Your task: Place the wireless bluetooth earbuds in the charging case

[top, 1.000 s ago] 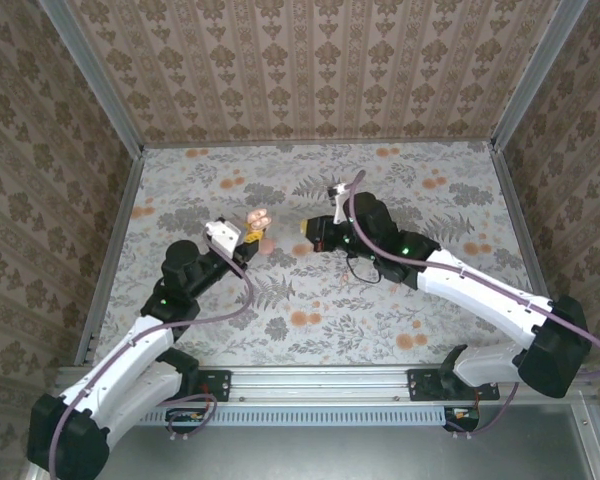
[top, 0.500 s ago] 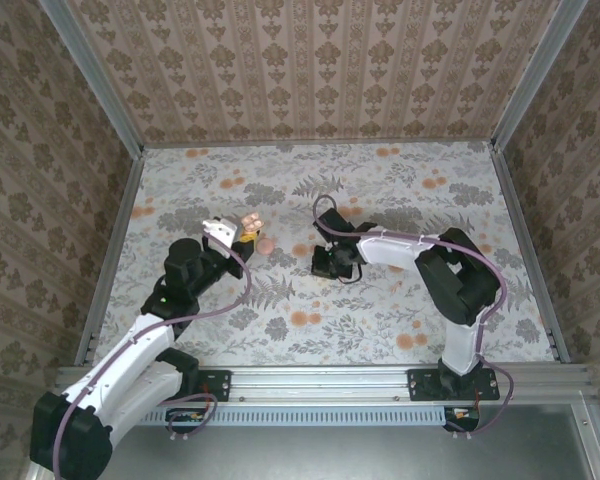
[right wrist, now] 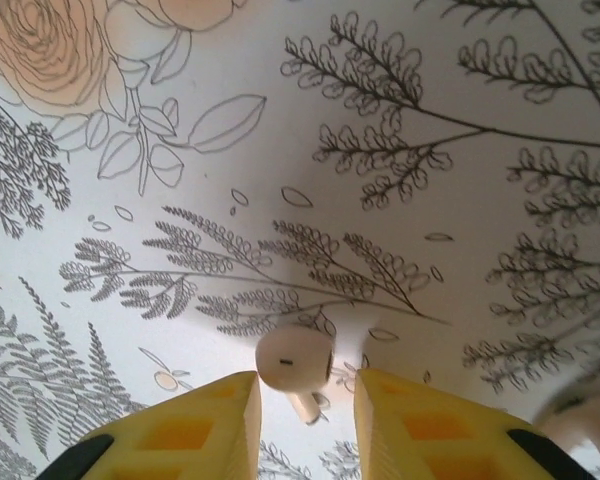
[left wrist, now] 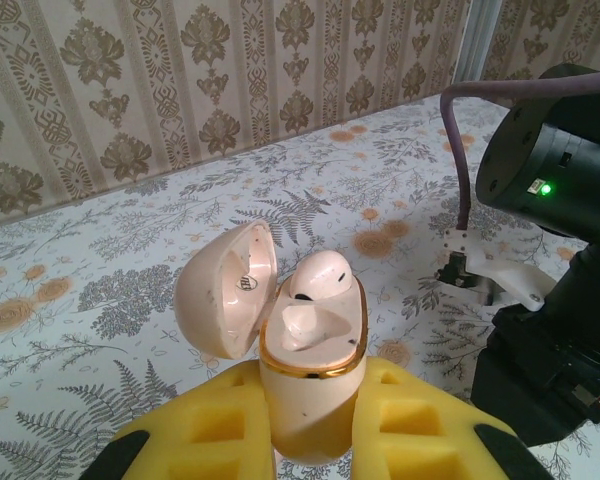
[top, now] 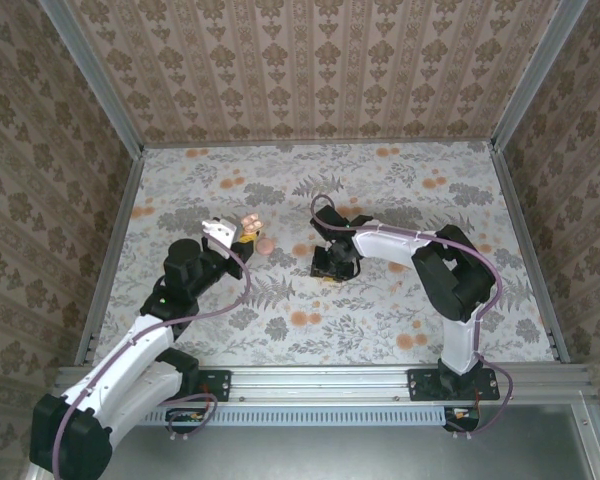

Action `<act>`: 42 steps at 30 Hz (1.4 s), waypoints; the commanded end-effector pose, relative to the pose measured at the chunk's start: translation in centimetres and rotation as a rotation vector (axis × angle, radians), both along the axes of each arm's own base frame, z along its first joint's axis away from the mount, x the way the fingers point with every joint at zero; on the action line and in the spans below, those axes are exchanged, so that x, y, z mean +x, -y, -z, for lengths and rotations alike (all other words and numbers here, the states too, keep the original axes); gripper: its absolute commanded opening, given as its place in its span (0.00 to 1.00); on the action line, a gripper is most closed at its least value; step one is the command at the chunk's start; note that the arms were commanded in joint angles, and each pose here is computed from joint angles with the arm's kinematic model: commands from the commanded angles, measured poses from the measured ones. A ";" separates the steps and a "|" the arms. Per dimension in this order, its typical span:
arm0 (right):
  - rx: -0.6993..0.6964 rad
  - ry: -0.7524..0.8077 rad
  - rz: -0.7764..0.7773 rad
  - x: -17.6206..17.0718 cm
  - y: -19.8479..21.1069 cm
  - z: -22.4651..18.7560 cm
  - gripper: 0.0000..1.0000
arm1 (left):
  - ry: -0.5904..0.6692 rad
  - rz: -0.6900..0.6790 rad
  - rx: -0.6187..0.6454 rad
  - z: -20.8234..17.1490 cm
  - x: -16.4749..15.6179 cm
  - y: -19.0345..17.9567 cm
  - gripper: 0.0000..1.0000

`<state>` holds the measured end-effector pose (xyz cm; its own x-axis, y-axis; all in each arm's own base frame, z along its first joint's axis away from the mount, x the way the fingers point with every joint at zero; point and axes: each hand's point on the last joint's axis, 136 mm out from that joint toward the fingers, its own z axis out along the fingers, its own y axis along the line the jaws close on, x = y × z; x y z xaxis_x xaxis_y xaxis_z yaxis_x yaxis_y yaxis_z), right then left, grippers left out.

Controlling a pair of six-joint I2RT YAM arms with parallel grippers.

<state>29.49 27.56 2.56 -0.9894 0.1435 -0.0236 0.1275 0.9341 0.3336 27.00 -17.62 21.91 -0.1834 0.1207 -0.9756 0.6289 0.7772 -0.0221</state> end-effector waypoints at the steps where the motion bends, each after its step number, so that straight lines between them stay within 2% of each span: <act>1: -0.036 -0.012 -0.037 -0.4 0.4 -1.9 0.32 | 0.027 0.009 -0.018 -1.0 -0.2 0.0 0.00; 7: -0.034 -0.019 -0.084 0.0 -0.1 -3.2 0.34 | 0.030 0.014 -0.021 -1.0 -0.2 0.1 0.00; 11: -0.085 -0.058 -0.110 0.0 0.3 -3.2 0.35 | 0.027 0.019 -0.020 -0.9 -0.4 0.1 0.00; 20: -0.154 -0.087 -0.054 0.4 1.0 -2.4 0.40 | 0.029 0.022 -0.022 -0.8 -0.5 0.2 0.00; 26: -0.152 -0.107 -0.048 0.7 0.5 -1.1 0.42 | 0.033 0.028 -0.025 -0.8 -0.5 0.3 0.00; 42: -0.189 -0.148 -0.070 1.0 0.2 1.1 0.39 | 0.030 0.030 -0.029 -0.6 -0.6 0.2 0.00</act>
